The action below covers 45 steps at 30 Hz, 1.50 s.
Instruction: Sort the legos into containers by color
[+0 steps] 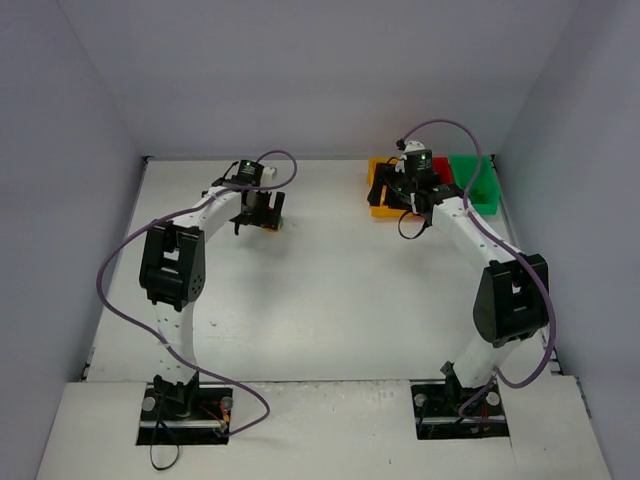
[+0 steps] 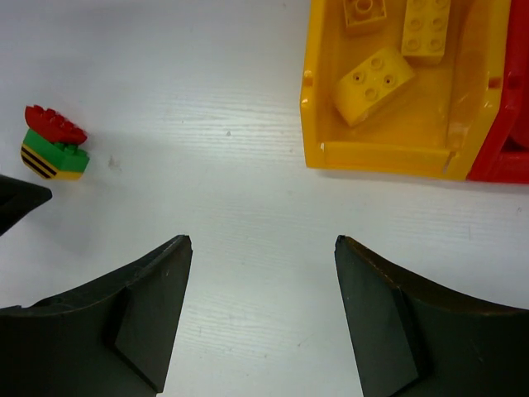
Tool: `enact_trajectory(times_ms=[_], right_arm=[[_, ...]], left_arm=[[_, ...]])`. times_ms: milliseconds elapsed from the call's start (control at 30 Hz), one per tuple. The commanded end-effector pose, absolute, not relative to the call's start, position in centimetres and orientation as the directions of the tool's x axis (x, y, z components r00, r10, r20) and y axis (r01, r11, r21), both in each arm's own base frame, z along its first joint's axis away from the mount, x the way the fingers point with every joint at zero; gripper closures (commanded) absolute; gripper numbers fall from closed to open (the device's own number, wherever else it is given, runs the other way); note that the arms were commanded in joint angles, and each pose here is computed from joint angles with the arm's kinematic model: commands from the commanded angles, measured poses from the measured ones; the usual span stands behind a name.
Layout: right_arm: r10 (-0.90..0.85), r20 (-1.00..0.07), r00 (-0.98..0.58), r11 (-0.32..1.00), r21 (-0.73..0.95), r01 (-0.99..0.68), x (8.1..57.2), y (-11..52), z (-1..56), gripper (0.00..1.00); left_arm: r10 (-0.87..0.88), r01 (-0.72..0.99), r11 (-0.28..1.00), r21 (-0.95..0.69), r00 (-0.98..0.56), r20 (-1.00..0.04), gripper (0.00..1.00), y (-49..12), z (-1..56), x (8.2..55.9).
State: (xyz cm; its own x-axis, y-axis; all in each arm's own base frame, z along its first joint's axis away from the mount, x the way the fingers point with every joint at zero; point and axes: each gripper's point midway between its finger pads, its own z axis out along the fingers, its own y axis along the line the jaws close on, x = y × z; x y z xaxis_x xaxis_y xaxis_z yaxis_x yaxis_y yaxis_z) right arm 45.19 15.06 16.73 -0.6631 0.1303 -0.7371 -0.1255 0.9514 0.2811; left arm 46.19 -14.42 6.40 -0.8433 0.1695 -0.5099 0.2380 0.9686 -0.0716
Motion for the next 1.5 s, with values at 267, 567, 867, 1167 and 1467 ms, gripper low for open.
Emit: enact_trajectory(times_ms=[267,567,867,1167,1467], right_arm=[[0.167,-0.741,-0.650,0.918,0.358,-0.172,42.8,16.1,17.9,0.33],[0.148,-0.723,-0.675,0.904,0.376,-0.205,42.2,17.4,17.2,0.33],[0.115,-0.737,-0.666,0.889,0.375,-0.262,41.6,18.5,18.1,0.34],[0.106,-0.714,-0.692,0.725,0.532,-0.438,39.8,23.9,22.5,0.37],[0.050,-0.705,-0.708,0.505,0.629,-0.590,35.5,32.3,28.3,0.37]], left_arm=[[0.210,0.339,0.937,-0.079,-0.732,-0.648,0.18,-16.9,9.3,50.4],[0.194,0.316,0.945,-0.080,-0.742,-0.642,0.18,-17.2,6.7,51.6],[0.254,0.382,0.923,-0.050,-0.701,-0.667,0.90,-17.2,8.1,49.8],[0.393,0.653,0.747,0.129,-0.276,-0.877,1.00,-19.1,19.0,44.5],[0.370,0.783,0.576,0.237,0.009,-0.929,1.00,-21.6,26.5,36.6]])
